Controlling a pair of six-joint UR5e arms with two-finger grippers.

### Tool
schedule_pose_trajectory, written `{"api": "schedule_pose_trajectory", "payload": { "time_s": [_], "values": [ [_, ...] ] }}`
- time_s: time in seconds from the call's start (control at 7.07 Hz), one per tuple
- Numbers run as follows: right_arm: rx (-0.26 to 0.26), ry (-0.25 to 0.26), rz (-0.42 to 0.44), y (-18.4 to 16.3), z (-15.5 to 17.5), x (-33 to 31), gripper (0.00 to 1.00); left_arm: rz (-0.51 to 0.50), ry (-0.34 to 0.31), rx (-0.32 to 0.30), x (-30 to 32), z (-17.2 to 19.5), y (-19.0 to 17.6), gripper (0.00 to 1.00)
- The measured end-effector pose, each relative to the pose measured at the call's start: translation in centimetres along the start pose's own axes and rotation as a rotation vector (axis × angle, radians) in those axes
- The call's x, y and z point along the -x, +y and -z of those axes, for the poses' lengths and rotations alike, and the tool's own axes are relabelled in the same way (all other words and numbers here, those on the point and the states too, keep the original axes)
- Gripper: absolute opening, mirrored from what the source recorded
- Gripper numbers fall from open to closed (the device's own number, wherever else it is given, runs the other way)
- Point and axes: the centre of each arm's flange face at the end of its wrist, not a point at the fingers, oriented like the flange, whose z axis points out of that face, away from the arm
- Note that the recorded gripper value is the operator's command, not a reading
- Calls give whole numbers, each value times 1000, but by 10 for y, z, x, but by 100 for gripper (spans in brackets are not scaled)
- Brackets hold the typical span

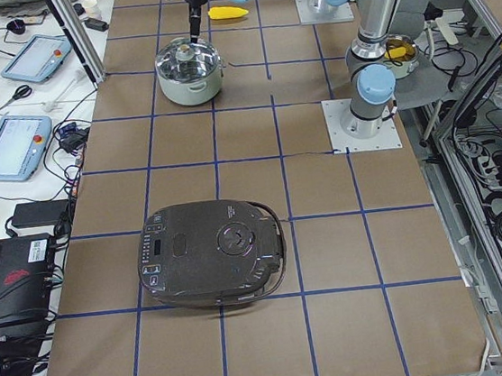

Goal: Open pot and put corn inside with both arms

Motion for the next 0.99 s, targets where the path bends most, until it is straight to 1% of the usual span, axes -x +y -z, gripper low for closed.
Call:
{"api": "schedule_pose_trajectory", "payload": {
  "time_s": [0.28, 0.42, 0.57, 0.85, 0.99],
  "values": [
    [0, 0, 1, 0, 0, 0, 100, 57, 13, -7, -44, -51, -20, 100],
    [1, 0, 0, 0, 0, 0, 100, 113, 20, -6, -66, -67, -32, 100],
    [1, 1, 0, 0, -1, 0, 100, 130, 20, 7, -86, -85, -40, 100],
    [1, 2, 0, 0, -1, 0, 100, 110, 7, 49, -99, -121, -42, 100],
    [1, 2, 1, 0, 0, 0, 100, 96, -7, 58, -98, -127, -39, 100]
  ]
}}
